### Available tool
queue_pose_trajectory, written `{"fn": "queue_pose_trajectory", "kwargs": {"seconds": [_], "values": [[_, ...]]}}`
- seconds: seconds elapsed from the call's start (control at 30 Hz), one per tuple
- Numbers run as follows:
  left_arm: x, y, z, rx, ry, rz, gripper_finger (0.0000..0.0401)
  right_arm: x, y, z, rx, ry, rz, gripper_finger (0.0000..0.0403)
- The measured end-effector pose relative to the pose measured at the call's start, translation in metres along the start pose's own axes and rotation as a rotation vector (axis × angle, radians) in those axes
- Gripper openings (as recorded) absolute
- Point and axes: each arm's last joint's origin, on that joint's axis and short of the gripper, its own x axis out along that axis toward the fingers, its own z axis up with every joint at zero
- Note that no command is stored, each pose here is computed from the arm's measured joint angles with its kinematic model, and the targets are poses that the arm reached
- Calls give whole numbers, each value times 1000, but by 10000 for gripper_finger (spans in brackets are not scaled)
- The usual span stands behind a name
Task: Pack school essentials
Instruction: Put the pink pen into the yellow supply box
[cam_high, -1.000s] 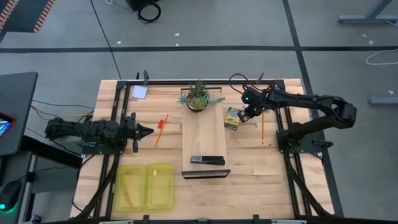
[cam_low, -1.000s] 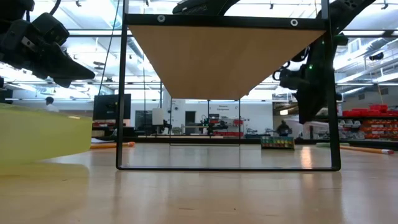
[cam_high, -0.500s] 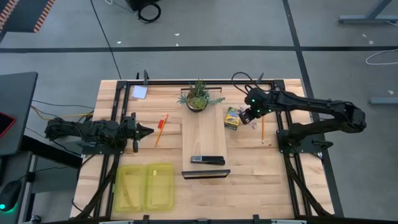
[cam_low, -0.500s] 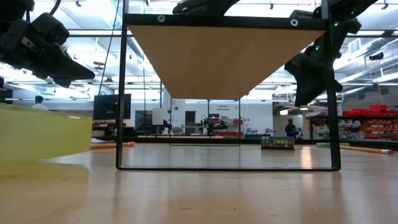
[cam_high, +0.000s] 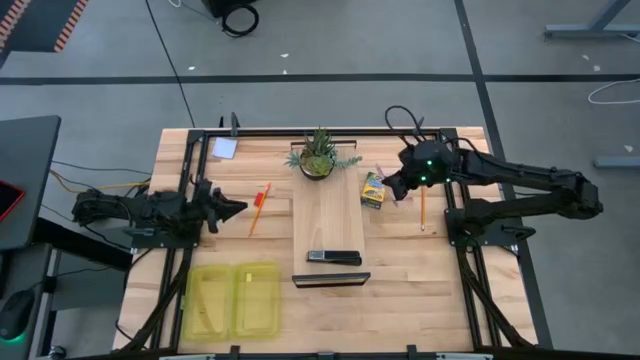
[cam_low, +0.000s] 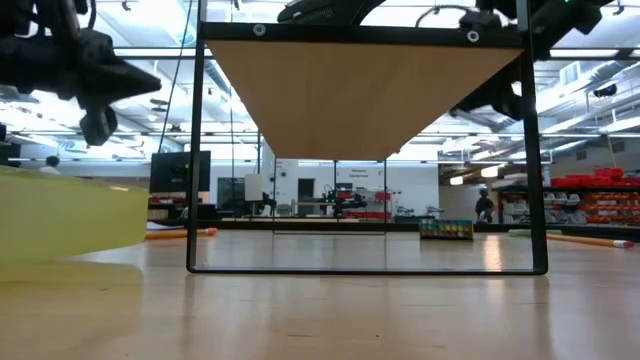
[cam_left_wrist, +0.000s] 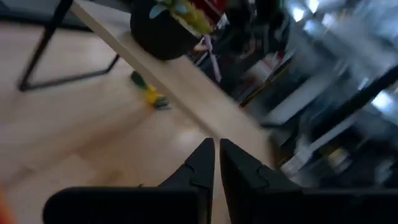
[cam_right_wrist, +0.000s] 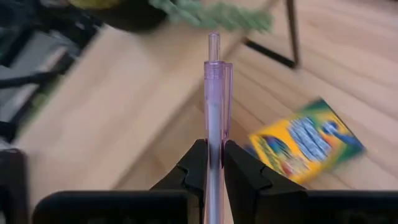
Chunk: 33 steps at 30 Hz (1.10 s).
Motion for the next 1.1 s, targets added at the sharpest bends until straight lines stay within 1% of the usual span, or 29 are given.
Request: {"fn": "queue_pose_trajectory", "kwargs": {"seconds": [0.13,0.2,0.27,0.43,0.57,0.63,0.87,1.1], "values": [[0,-4,4,-185,-37,-40,21,-1,7,3,-36,-44,62,47],[0,-6,6,-243,-63,-64,19,0,11,5,-44,-63,87,47],[-1,-10,11,-262,-109,-95,19,2,14,6,-50,-78,113,47],[1,-19,20,-202,-224,-146,29,5,25,12,-56,-147,197,47],[9,-22,20,-184,-250,-133,45,6,35,18,-39,-213,272,47],[14,-23,18,-177,-241,-120,56,6,39,20,-36,-242,305,47],[31,-27,14,-167,-225,-103,99,8,54,37,-51,-260,322,47],[51,-53,28,-48,-200,-75,128,17,76,62,-109,-274,333,47]]}}
